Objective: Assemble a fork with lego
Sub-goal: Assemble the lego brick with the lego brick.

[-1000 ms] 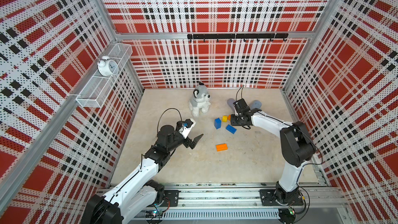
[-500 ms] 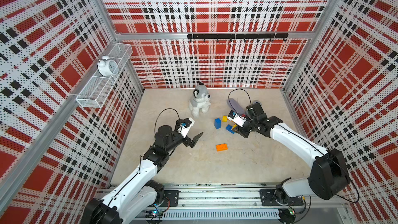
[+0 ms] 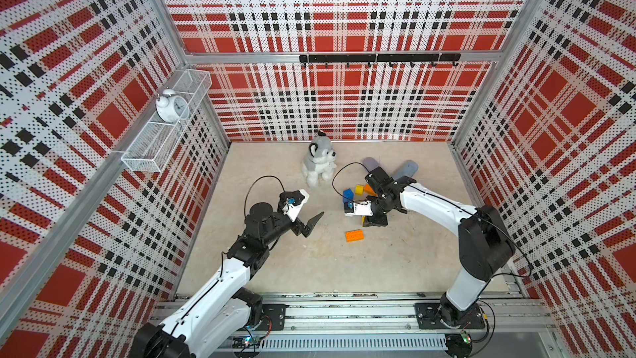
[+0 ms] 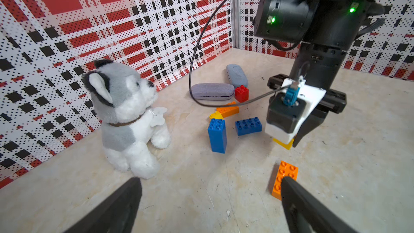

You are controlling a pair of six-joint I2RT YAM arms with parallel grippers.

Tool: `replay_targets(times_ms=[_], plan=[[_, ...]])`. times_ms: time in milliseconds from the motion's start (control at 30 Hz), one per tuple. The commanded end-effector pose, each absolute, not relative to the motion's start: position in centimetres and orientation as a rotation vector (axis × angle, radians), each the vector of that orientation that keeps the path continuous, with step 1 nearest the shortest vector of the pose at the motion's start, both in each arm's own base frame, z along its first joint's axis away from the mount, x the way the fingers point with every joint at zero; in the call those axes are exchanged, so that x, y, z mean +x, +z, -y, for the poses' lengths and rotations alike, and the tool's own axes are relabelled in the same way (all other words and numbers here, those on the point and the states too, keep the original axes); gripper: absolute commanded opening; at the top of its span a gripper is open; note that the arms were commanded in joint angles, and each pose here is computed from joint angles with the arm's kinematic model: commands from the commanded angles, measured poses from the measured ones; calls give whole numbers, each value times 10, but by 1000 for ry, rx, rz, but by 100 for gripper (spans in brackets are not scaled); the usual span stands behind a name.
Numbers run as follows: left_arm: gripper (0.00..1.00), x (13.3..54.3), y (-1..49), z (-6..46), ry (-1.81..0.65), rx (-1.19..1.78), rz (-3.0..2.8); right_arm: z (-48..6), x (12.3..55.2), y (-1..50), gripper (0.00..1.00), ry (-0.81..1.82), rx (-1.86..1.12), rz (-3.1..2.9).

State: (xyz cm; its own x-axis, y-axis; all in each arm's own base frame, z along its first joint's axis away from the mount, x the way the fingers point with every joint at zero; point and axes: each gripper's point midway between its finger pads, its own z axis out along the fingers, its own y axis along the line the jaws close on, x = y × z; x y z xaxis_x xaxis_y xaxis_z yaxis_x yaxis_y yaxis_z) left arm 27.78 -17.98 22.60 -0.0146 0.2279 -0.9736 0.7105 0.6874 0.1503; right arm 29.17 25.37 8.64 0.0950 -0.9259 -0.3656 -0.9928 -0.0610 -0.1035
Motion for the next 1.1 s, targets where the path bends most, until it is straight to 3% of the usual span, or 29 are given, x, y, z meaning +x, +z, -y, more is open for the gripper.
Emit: replay_targets(times_ms=[0, 1067], plan=[[98, 276, 238, 175, -429, 779, -1508, -262, 286, 83, 21, 307, -2146, -1822], [98, 278, 233, 171, -444, 769, -1502, -275, 258, 45, 20, 418, -2271, -1757]])
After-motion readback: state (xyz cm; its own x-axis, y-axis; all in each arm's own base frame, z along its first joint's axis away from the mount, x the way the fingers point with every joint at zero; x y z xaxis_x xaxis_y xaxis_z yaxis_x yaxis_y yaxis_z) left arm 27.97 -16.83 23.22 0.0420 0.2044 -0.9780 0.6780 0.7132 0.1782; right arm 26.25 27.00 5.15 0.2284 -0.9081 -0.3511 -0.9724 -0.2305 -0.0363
